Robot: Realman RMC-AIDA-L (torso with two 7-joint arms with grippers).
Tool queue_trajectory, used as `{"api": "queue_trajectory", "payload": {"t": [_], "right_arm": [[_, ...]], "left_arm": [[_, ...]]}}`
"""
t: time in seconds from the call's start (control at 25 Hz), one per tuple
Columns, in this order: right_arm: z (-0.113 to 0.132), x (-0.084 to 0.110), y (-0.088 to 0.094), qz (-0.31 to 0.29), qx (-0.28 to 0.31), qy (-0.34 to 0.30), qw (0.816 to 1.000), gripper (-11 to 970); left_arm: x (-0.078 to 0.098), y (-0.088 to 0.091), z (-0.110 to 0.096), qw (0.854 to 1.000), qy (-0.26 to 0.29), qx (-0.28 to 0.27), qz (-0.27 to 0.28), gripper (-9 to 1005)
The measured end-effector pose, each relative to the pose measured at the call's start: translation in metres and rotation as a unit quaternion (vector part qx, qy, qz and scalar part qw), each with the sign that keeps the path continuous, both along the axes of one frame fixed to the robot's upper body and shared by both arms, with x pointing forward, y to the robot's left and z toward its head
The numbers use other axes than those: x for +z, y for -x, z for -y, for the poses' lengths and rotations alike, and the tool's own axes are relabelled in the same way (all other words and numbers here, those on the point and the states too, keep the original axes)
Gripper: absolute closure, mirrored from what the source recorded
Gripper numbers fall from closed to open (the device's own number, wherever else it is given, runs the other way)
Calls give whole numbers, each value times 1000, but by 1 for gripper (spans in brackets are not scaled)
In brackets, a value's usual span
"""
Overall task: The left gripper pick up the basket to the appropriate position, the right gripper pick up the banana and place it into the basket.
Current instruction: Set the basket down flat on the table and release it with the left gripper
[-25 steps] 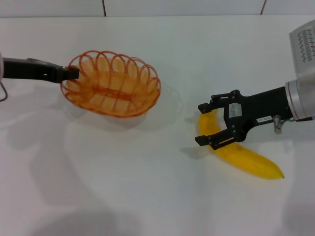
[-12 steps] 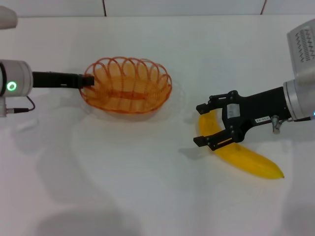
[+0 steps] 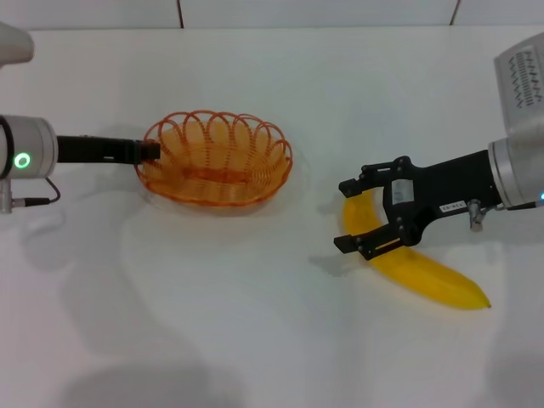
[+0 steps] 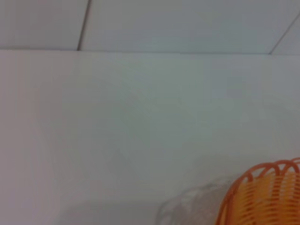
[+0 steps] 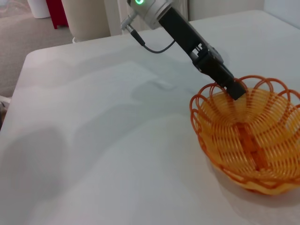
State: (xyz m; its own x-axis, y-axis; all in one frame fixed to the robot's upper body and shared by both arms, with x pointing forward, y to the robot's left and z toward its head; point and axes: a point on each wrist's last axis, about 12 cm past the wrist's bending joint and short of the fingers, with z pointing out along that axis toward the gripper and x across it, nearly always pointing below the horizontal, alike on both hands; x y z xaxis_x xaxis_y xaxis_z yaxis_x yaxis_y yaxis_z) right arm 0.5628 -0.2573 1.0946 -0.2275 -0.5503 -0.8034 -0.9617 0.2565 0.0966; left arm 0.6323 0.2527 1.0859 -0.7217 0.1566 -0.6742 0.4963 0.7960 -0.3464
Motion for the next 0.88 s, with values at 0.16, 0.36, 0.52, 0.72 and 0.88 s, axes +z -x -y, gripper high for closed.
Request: {"api": "queue_trajectory", "payload": {"t": [0.16, 0.36, 0.52, 0.72, 0.88], "right_arm": [[0, 0, 0, 0, 0, 0, 1000, 56], [-1, 0, 0, 0, 1, 0, 1000, 56], [-1, 0, -1, 0, 1, 0, 1000, 56], [0, 1, -1, 1, 0, -1, 1000, 57], [0, 0, -1, 0, 0, -1, 1000, 57]], "left_arm": [[-3, 0, 0, 1000, -3, 3, 0, 841], [-3, 0, 0, 1000, -3, 2, 0, 822], [-3, 0, 0, 1000, -2, 2, 1, 807], [-2, 0, 1, 1000, 2, 4, 2, 787], [0, -1, 1, 1000, 3, 0, 6, 772]]}}
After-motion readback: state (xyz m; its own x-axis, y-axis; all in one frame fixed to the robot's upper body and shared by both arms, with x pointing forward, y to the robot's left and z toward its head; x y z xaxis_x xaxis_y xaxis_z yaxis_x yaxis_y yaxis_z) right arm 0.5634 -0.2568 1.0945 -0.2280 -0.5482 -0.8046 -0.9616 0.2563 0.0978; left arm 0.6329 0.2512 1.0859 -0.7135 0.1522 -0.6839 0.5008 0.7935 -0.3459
